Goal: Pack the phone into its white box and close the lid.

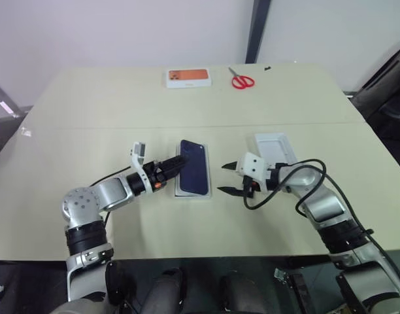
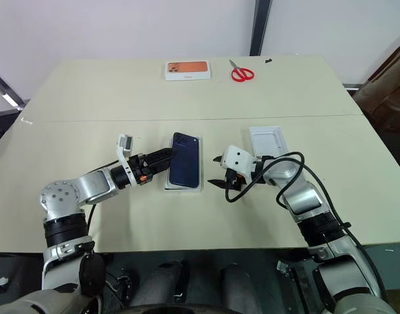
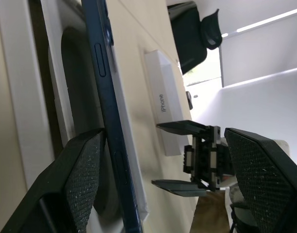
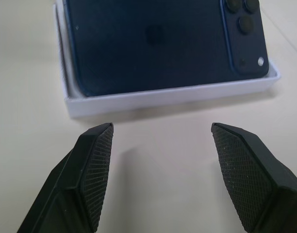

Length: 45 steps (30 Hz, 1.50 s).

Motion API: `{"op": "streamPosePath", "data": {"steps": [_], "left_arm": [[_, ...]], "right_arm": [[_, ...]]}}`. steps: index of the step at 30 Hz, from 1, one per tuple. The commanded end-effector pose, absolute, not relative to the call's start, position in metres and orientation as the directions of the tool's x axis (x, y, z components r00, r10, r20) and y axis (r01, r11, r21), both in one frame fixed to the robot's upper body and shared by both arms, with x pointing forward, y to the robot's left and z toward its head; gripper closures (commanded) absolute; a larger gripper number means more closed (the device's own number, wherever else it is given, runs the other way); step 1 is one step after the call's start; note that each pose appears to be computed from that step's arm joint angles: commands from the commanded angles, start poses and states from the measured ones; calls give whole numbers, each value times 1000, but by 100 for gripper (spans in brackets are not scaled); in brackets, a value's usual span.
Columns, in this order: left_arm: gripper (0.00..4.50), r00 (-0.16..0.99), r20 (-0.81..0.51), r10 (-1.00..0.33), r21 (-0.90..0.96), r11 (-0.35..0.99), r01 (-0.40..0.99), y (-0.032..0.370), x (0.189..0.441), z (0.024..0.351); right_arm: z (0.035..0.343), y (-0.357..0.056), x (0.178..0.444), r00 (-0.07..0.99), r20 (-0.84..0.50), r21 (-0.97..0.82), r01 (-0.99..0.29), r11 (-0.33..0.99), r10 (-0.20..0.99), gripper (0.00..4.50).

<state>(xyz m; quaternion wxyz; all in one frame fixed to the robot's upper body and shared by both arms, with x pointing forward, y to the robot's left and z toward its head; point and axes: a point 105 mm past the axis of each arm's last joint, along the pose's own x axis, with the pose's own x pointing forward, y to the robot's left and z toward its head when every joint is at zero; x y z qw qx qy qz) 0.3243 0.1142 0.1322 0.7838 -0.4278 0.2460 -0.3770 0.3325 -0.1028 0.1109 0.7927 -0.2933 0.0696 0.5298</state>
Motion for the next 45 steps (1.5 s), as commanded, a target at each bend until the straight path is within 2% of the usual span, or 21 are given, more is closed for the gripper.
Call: {"op": "streamPosePath", "data": {"steps": [1,9,12,13,15,17,21,22,27,33,38,45], "left_arm": [[41,577,-26,-816,-814,353,462,116,319,151],[41,582,-57,-811,-796,389,464,125,316,149],[41,627,-85,-774,-768,452,453,134,322,147],[64,658,-113,-745,-749,499,436,140,327,143],[120,730,-174,-661,-689,611,390,156,339,134],[214,780,-210,-589,-595,710,377,170,348,129],[421,800,-257,-542,-473,793,384,171,357,117],[444,793,-272,-546,-452,799,396,168,356,112],[444,720,-335,-607,-437,778,452,142,352,89],[444,649,-307,-696,-478,703,527,102,349,87],[444,584,-267,-766,-492,630,601,59,350,93],[444,512,-229,-828,-516,549,658,16,346,95]], "right_arm": [[126,-98,338,450,-380,-439,-857,271,808,111],[126,-98,344,472,-372,-462,-841,282,799,111],[126,-98,349,500,-366,-475,-826,304,785,111],[126,-99,351,507,-370,-466,-826,317,779,111],[129,-100,356,531,-350,-463,-814,350,771,166],[131,-98,361,561,-333,-486,-791,372,758,250],[123,-93,372,626,-343,-538,-742,399,701,450],[121,-91,374,634,-345,-542,-737,404,693,450],[115,-78,374,630,-353,-538,-741,401,692,450],[113,-80,371,614,-370,-542,-752,375,697,450],[118,-116,375,665,-394,-566,-719,403,634,450],[118,-160,367,708,-435,-579,-693,429,556,450]]}}
